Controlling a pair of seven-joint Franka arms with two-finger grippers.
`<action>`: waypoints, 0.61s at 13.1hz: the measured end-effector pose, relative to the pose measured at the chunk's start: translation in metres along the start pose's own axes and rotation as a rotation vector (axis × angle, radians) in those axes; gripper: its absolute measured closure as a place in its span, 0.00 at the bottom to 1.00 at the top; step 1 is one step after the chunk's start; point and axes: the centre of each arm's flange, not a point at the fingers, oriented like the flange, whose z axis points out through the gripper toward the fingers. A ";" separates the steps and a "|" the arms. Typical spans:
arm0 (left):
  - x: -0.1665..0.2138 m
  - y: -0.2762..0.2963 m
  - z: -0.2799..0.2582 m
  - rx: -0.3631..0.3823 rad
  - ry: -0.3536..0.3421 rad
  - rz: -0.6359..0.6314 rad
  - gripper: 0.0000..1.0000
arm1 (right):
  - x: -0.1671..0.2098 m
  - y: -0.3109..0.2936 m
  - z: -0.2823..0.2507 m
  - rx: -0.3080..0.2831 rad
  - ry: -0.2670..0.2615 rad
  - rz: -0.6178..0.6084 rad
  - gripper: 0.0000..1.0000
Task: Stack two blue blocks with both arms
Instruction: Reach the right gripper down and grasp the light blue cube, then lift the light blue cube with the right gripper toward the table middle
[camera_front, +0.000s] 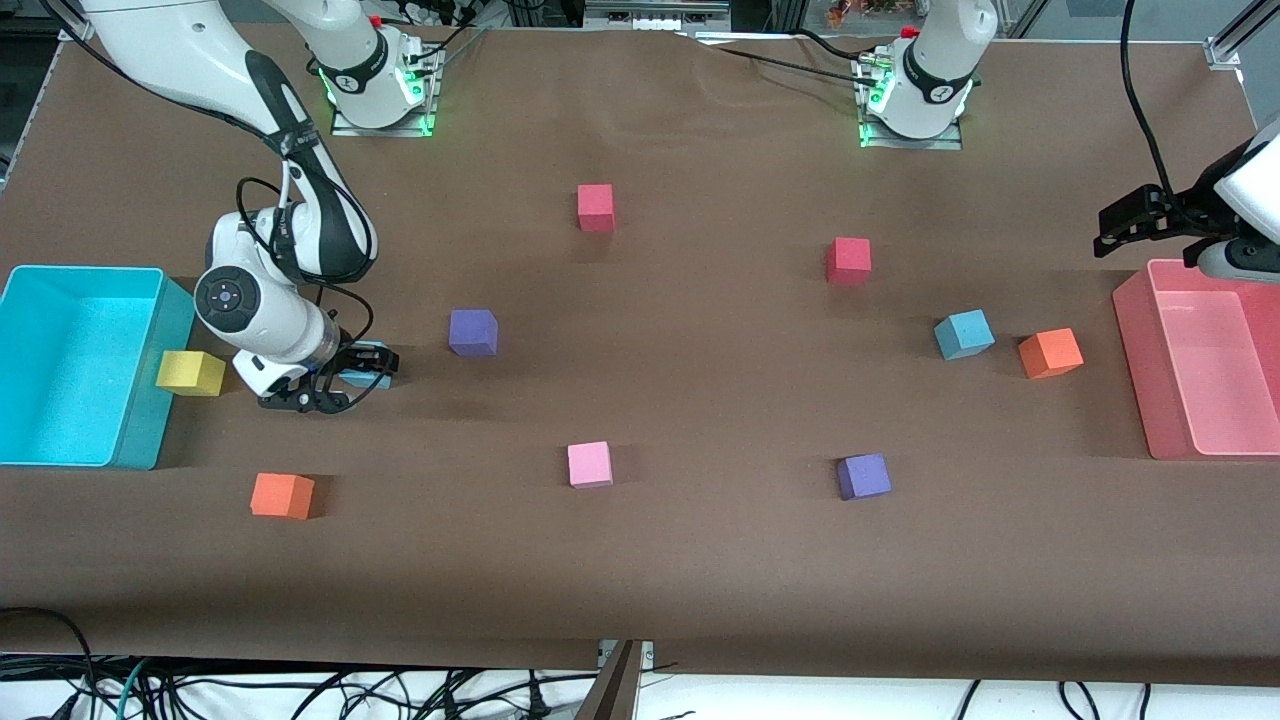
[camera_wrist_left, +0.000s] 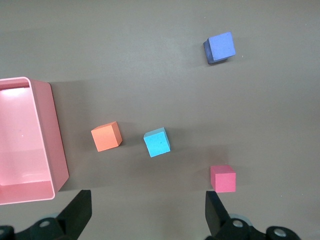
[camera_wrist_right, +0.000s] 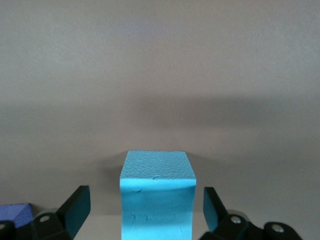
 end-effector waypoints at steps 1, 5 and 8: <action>0.000 0.000 0.000 0.000 0.000 0.000 0.00 | 0.000 0.001 0.004 0.000 0.001 0.001 0.00; 0.000 0.000 0.000 0.000 -0.001 0.000 0.00 | 0.001 0.001 0.030 0.002 0.002 0.003 0.01; 0.000 0.000 0.000 0.000 -0.001 0.000 0.00 | 0.001 0.001 0.032 0.001 0.000 0.002 0.28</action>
